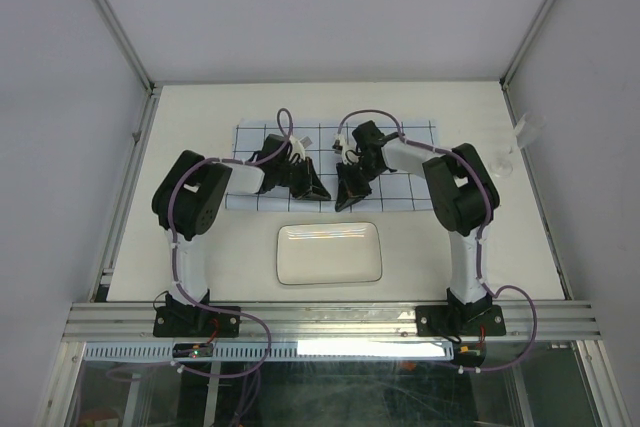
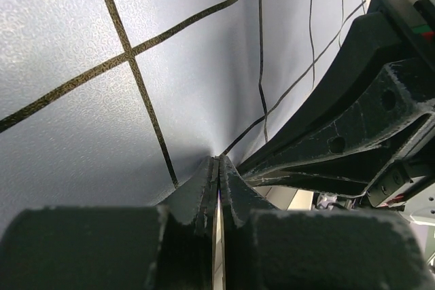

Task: Set the dinner table for one person
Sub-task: Flatten out the napkin at the center of the board.

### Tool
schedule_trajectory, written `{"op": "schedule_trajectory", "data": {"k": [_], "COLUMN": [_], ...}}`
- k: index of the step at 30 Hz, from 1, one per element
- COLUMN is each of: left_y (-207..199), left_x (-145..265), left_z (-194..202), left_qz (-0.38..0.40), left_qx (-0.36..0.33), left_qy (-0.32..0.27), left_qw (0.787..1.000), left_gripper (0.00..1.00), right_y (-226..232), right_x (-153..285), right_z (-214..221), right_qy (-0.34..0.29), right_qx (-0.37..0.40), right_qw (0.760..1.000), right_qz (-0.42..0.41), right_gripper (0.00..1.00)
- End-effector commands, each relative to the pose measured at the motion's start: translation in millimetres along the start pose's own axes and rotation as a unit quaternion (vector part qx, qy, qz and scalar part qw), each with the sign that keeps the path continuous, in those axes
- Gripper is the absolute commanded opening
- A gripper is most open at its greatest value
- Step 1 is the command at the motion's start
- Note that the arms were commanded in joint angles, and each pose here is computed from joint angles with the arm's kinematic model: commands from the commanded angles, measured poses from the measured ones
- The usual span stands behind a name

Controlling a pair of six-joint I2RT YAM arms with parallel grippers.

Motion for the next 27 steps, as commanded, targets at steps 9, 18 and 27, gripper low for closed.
{"op": "schedule_trajectory", "data": {"k": [9, 18, 27], "left_y": [12.7, 28.6, 46.5], "left_x": [4.3, 15.4, 22.5], "left_z": [20.5, 45.4, 61.6], "left_qz": [-0.014, -0.031, -0.055], "left_qx": [0.002, 0.013, 0.019], "left_qy": [0.008, 0.014, 0.013], "left_qw": [1.0, 0.999, 0.998], "left_gripper": [0.02, 0.02, 0.02], "right_y": [-1.9, -6.8, 0.7], "right_x": [-7.7, -10.1, 1.2], "right_z": [-0.4, 7.7, -2.1], "right_qy": [-0.014, -0.006, -0.012], "right_qx": [0.013, 0.008, 0.009], "right_qw": [1.0, 1.0, 1.0], "right_qz": [0.0, 0.008, 0.015], "right_gripper": [0.0, 0.0, 0.0]}}
Point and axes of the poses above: each gripper's point midway between its finger pads, its own x axis back along the fingers, its own y axis along the line the jaws close on, z = x × y, the point moved 2 cm from there along x, back along the fingers, and after that the axes turned 5 degrees about x, right-handed, at the moved point
